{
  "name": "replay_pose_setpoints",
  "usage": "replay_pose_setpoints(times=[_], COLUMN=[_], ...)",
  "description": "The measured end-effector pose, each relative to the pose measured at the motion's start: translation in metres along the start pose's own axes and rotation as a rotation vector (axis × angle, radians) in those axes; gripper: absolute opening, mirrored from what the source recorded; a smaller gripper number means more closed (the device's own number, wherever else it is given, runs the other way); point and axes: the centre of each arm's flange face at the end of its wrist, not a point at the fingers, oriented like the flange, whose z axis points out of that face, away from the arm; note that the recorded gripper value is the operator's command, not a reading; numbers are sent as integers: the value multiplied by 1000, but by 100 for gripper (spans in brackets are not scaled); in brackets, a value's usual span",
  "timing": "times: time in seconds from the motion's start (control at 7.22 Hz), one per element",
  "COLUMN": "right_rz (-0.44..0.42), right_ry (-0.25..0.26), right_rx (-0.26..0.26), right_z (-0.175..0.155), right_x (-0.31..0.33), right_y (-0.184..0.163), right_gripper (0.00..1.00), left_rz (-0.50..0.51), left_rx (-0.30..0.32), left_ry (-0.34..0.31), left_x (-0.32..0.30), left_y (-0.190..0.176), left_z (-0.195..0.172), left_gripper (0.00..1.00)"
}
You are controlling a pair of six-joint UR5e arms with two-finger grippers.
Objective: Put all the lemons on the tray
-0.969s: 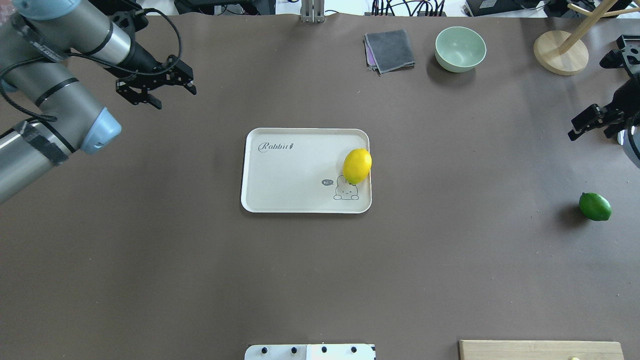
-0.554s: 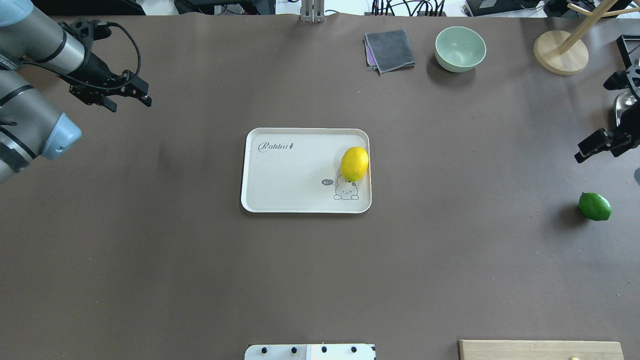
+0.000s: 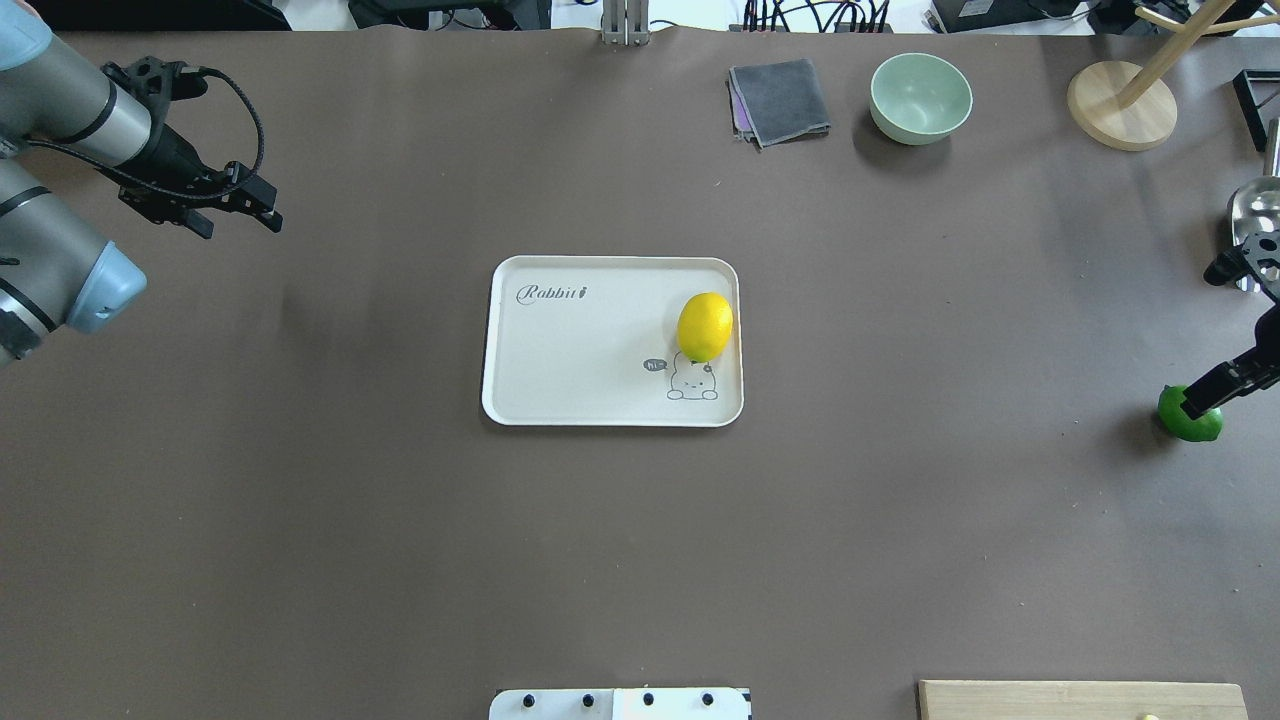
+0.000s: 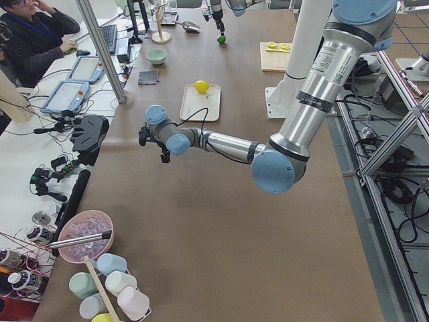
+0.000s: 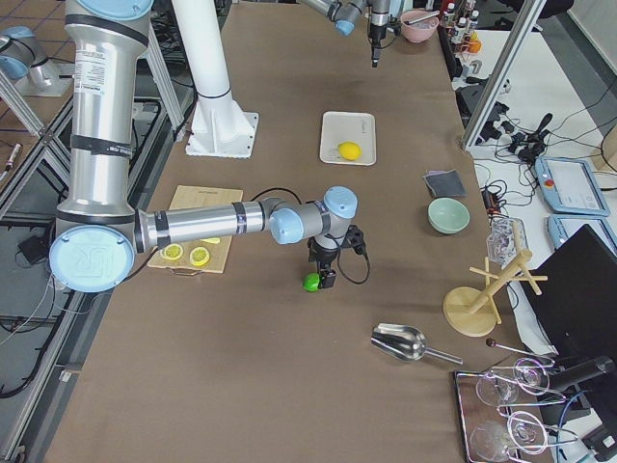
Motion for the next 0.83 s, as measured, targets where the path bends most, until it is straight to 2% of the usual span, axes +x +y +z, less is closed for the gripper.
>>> replay_pose_setpoints(times=[0.42,0.55,0.69,0.83], right_rz=[-38,-46,-54,-62], right_ry=[27,27,32,41], right_rx=[-53,-64,-72,-73], right_z=[25,31,36,39], right_x=[-13,-18,-21,-23], right_y=[7,5,2,-3], right_gripper=[99,94,85,66], left_rz=[0,0,-1,-2], left_rx=[-2,-2,-3,-3], left_ry=[1,1,0,0], left_x=[0,0,0,0], left_y=[1,1,1,1], left_z=[1,1,1,1], left_gripper=[98,98,98,98])
